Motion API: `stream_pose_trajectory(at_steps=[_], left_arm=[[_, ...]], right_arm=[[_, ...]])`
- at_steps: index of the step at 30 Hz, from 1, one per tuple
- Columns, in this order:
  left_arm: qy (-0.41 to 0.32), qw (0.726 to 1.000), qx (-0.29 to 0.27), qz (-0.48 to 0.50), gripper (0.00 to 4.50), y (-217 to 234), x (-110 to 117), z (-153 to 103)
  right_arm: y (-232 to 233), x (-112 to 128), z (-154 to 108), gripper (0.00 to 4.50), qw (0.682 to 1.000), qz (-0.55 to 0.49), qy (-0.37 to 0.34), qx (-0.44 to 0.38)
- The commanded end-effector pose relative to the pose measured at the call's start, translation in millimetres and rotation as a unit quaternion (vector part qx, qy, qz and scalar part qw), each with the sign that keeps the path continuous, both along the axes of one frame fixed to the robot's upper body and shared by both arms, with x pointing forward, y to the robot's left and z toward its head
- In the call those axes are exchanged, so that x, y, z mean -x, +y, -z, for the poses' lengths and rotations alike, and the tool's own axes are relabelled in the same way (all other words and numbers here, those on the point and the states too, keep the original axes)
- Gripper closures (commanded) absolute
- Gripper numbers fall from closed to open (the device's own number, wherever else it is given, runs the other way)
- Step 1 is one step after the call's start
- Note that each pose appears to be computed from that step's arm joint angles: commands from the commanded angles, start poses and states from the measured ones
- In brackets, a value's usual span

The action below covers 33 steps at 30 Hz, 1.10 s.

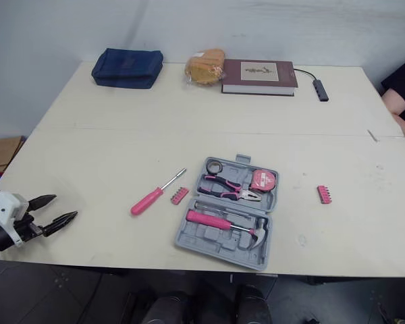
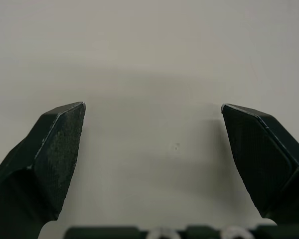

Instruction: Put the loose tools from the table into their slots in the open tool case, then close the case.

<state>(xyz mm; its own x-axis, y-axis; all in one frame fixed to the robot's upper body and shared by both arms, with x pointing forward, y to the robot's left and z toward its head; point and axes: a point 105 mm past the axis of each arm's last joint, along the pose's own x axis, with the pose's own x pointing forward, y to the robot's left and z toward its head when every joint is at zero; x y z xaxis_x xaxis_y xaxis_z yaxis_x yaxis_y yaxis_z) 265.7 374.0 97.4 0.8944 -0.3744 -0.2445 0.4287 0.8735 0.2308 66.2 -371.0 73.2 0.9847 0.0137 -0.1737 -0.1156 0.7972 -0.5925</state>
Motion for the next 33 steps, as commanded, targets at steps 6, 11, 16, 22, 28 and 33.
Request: stream_pose_trajectory(at_steps=[6,11,16,22,28,33], left_arm=[[-0.056,0.998,-0.016,0.03,0.1,-20.2,-6.6,-21.9],[-0.075,0.989,-0.011,0.127,0.1,-75.8,-9.4,-31.9],[-0.108,0.967,0.025,0.231,0.1,-156.2,-5.6,-53.0],[-0.081,0.966,0.044,0.241,0.1,-203.4,-4.4,-51.6],[-0.022,0.981,0.057,0.185,0.1,-220.0,-11.2,-31.3],[0.011,0.979,0.051,0.199,1.68,-235.1,-8.8,-13.0]], right_arm=[[5.2,-23.7,-17.9,0.0,0.997,-0.021,-0.061,-0.03],[58.7,-65.2,-43.0,0.0,0.98,-0.15,-0.091,-0.091],[114.1,-96.4,-62.8,0.0,0.952,-0.273,-0.088,-0.104],[137.5,-108.0,-69.5,0.0,0.94,-0.317,-0.075,-0.103],[152.6,-116.5,-79.7,0.0,0.928,-0.349,-0.076,-0.105],[158.8,-120.3,-84.5,0.0,0.925,-0.355,-0.074,-0.109]])
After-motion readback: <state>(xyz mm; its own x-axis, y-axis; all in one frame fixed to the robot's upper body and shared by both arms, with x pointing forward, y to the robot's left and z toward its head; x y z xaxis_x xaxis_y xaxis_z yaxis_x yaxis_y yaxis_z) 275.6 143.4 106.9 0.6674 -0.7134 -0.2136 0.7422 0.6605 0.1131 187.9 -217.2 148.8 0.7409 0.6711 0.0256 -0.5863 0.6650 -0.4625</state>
